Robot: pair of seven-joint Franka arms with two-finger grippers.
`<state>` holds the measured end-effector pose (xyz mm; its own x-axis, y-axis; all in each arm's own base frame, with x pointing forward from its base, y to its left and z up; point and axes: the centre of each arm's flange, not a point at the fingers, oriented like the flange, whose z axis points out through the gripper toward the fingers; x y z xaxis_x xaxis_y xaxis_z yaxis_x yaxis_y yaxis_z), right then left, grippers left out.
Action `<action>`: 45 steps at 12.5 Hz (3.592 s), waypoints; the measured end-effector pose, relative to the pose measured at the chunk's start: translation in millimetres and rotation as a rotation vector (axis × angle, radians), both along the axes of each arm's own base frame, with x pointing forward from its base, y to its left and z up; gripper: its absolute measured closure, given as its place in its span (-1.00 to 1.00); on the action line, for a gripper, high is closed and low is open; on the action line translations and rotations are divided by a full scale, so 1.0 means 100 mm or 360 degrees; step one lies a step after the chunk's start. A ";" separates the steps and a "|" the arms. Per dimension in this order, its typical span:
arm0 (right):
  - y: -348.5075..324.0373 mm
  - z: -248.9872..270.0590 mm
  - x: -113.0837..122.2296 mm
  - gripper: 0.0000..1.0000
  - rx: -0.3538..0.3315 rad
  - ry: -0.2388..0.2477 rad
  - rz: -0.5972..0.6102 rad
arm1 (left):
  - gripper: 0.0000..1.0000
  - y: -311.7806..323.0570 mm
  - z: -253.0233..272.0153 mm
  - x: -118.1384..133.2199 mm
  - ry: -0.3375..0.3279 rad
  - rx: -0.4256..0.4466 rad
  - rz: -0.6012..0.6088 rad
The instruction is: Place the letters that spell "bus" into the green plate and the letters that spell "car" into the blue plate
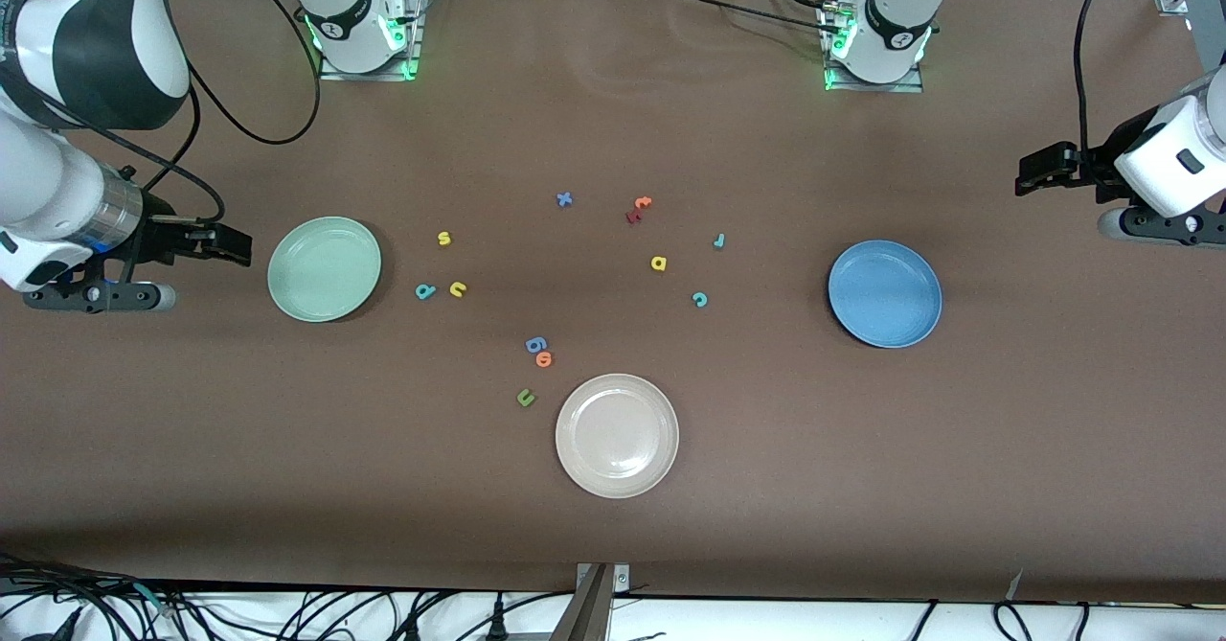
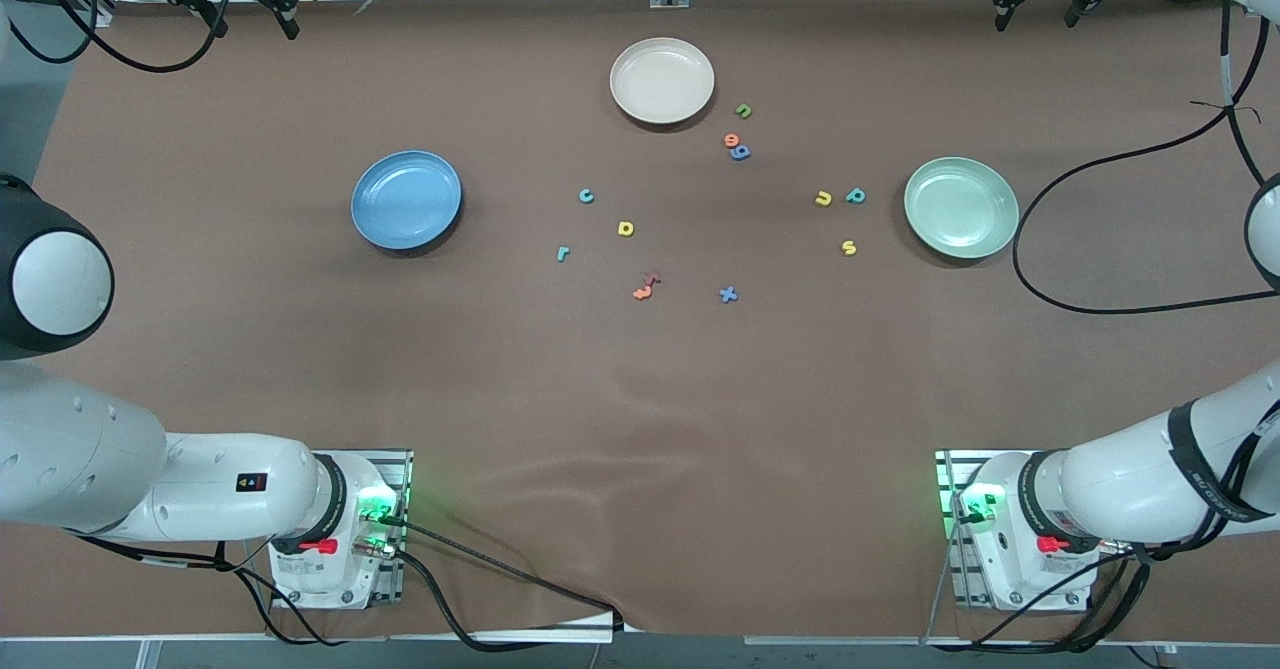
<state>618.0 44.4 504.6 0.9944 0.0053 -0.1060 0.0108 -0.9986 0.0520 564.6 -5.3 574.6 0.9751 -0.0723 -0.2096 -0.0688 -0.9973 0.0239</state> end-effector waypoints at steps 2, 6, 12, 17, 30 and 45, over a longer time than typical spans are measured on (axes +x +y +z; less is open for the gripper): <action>0.00 0.00 0.00 -1.00 0.0000 0.0000 0.0000 | -1.00 0.00 0.00 0.00 0.0000 0.0000 0.0000; 0.00 0.00 0.00 -1.00 0.0000 0.0000 0.0000 | -1.00 -0.01 0.00 0.00 0.0000 0.0000 -0.0002; 0.01 -0.01 0.00 -1.00 0.0000 0.0002 0.0002 | -1.00 -0.01 0.00 0.00 0.0000 0.0000 -0.0004; 0.01 -0.02 0.01 -1.00 0.0000 0.0002 0.0000 | -1.00 -0.01 0.00 0.00 0.0001 0.0000 -0.0004; 0.01 -0.03 0.01 -0.99 -0.0001 0.0002 -0.0005 | -1.00 -0.02 0.00 0.00 0.0001 -0.0001 -0.0006; 0.41 -0.10 -0.04 -0.99 -0.0021 0.0024 -0.0100 | -1.00 -1.17 -0.76 0.16 0.0186 0.0017 -0.0018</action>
<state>614.5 85.5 495.1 0.9909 -0.0586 -0.1208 -0.0510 -0.9966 0.0654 580.4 -121.8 498.2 0.9431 -0.0800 -0.3228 -0.0771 -0.9968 0.0219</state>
